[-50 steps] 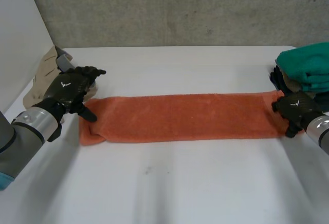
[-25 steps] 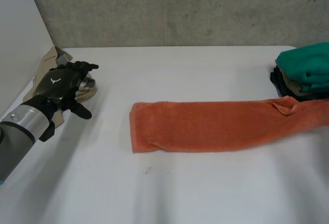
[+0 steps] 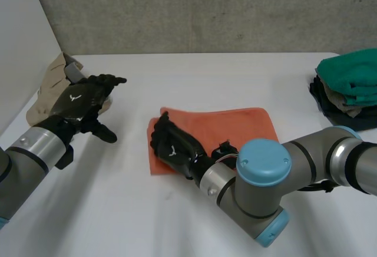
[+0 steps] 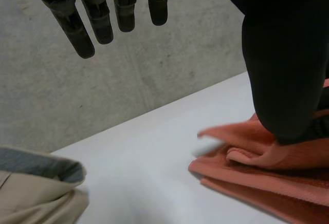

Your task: Fold the laundry.

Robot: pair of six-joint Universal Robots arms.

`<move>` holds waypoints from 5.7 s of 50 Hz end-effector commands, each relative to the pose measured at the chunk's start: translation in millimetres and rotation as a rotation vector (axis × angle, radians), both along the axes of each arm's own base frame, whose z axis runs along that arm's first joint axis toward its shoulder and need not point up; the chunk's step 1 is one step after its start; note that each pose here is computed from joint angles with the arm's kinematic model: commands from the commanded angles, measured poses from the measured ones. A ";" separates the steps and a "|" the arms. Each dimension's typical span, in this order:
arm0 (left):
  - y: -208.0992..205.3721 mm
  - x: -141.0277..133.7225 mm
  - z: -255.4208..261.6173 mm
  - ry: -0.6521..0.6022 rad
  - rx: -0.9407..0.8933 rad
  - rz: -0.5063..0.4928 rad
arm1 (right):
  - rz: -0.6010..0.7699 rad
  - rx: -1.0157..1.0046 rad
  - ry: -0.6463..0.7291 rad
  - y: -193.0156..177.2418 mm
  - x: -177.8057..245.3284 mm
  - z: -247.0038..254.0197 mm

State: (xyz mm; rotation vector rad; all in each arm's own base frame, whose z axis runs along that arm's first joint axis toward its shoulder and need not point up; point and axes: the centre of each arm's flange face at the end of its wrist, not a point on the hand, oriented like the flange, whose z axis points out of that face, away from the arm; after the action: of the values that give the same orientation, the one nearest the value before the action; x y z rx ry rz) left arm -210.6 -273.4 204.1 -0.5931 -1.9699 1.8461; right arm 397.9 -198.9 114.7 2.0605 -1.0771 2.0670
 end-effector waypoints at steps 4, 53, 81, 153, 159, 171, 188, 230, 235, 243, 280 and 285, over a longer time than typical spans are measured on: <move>10.8 -25.8 13.3 0.008 -0.051 -0.076 | -0.209 0.347 -0.338 -25.2 -50.2 73.3; 9.3 -30.6 23.7 0.016 -0.084 0.006 | -0.209 0.618 -0.383 -14.9 7.0 47.4; 11.4 -145.8 -44.4 -0.191 0.147 -0.155 | -0.600 1.133 -0.641 -99.2 -69.7 52.0; 80.0 -102.3 72.6 0.041 0.085 -0.697 | -0.409 0.416 -0.409 -6.2 -11.5 -20.3; 77.1 -100.9 72.3 0.046 0.089 -0.687 | -0.391 0.413 -0.419 -15.6 -8.8 -19.2; 60.4 -92.9 89.8 0.087 0.043 -0.634 | -0.364 0.364 -0.645 -61.1 -10.1 52.0; 37.1 -89.9 155.0 0.253 -0.149 -0.526 | -0.502 0.056 -1.019 -205.9 -129.8 204.0; 68.9 -119.3 120.5 0.242 -0.065 -0.621 | -0.533 0.260 -0.913 -326.4 -417.1 45.5; 71.1 -119.3 118.5 0.240 -0.056 -0.623 | -0.556 0.252 -0.862 -321.1 -421.9 42.0; 77.5 -119.9 120.8 0.244 -0.045 -0.618 | -0.806 0.252 -0.835 -288.8 -429.4 87.4; -127.9 43.7 101.8 -0.165 -0.192 0.283 | -0.265 0.216 -0.682 -128.5 -147.1 118.0; -174.5 54.8 31.9 -0.185 -0.165 0.252 | -0.406 0.340 -0.541 -113.1 -140.0 66.0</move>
State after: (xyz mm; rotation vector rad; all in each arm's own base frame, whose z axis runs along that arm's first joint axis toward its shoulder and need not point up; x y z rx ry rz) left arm -166.2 -397.7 315.2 -0.5472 -2.0837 2.2659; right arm 250.5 -328.3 240.1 1.1717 -1.5559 2.6981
